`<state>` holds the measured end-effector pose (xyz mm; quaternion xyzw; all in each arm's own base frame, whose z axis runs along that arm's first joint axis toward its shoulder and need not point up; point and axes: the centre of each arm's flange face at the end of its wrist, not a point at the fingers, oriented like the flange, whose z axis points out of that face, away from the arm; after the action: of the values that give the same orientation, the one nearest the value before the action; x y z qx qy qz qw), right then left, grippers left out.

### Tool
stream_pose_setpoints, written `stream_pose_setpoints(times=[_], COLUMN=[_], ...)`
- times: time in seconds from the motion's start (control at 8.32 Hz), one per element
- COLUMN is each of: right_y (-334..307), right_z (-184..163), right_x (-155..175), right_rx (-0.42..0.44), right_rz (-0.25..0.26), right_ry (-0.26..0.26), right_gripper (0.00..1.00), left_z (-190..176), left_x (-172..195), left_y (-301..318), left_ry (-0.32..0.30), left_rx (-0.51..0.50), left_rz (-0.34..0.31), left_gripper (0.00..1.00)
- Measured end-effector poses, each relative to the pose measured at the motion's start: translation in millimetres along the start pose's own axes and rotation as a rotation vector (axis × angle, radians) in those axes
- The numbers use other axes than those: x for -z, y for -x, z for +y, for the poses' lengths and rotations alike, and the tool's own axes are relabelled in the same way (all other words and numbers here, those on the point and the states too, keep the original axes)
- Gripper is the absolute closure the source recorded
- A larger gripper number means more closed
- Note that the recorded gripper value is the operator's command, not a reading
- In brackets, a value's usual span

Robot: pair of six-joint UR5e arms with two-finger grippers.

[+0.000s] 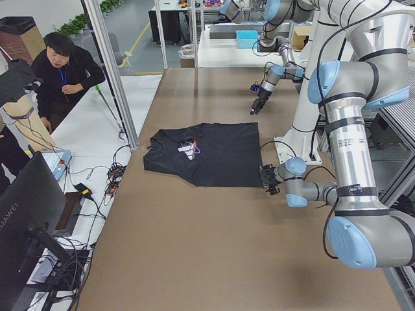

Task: Fold clothes
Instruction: 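Move both grippers down to the hem corners nearest the robot, then close both grippers on the hem corners nearest the robot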

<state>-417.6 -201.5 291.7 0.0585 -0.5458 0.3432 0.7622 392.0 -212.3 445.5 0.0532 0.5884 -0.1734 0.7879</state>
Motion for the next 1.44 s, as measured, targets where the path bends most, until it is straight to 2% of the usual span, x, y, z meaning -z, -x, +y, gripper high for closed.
stream_pose_setpoints(times=[0.24,0.48,0.72,0.96,1.2,1.44], right_y=[0.1,1.1,1.7,1.5,0.0,-0.8], right_z=[0.6,0.9,1.3,1.2,0.3,-0.3], right_x=[0.5,0.7,0.5,0.3,0.0,-0.5], right_rx=[-0.001,-0.002,-0.003,-0.003,-0.001,0.001], right_rz=[-0.005,-0.009,-0.011,-0.010,-0.007,-0.006], right_ry=[-0.001,-0.002,-0.003,-0.004,-0.005,-0.008], right_gripper=[0.06,0.06,0.06,0.06,0.06,0.06], left_z=[12.2,14.1,14.0,14.2,14.4,14.5], left_x=[-5.1,-12.6,-18.8,-20.5,-21.0,-21.1], left_y=[1.5,1.7,-2.3,-4.4,-5.0,-5.3], left_ry=[-0.011,-0.030,-0.052,-0.057,-0.057,-0.057], left_rx=[0.025,0.053,0.067,0.070,0.070,0.069], left_rz=[0.000,0.000,0.009,0.012,0.013,0.014], left_gripper=[0.07,0.14,0.33,0.46,0.51,0.51])
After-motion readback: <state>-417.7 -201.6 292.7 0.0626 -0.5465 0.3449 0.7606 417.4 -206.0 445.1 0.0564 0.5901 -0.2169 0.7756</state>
